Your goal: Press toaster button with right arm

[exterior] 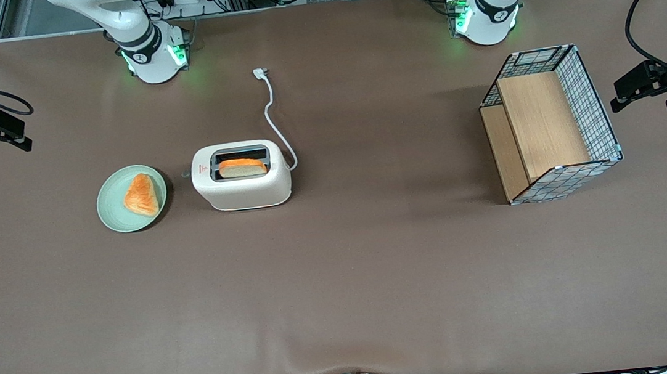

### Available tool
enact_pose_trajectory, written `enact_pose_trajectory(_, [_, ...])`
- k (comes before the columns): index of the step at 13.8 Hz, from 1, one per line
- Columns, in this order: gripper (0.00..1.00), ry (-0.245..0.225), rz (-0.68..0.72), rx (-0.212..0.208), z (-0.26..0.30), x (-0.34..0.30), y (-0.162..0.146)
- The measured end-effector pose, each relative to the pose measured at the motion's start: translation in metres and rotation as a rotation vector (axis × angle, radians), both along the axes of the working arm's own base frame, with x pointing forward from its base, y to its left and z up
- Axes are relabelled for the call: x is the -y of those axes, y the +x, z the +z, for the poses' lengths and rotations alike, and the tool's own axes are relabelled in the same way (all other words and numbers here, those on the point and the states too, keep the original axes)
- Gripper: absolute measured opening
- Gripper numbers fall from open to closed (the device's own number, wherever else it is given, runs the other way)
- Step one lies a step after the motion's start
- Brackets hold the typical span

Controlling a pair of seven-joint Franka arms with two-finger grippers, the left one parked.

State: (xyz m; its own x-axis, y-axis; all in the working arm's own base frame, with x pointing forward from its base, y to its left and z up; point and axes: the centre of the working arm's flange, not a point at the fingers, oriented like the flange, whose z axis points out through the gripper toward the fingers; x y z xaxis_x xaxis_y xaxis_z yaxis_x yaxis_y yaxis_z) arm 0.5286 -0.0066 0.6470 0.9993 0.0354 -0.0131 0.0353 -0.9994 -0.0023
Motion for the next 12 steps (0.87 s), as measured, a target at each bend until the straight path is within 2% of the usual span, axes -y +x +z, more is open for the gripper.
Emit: enact_pose_trajectory(12, [1.00, 0.000, 0.000, -0.018, -0.0018, 0.0000, -0.0019])
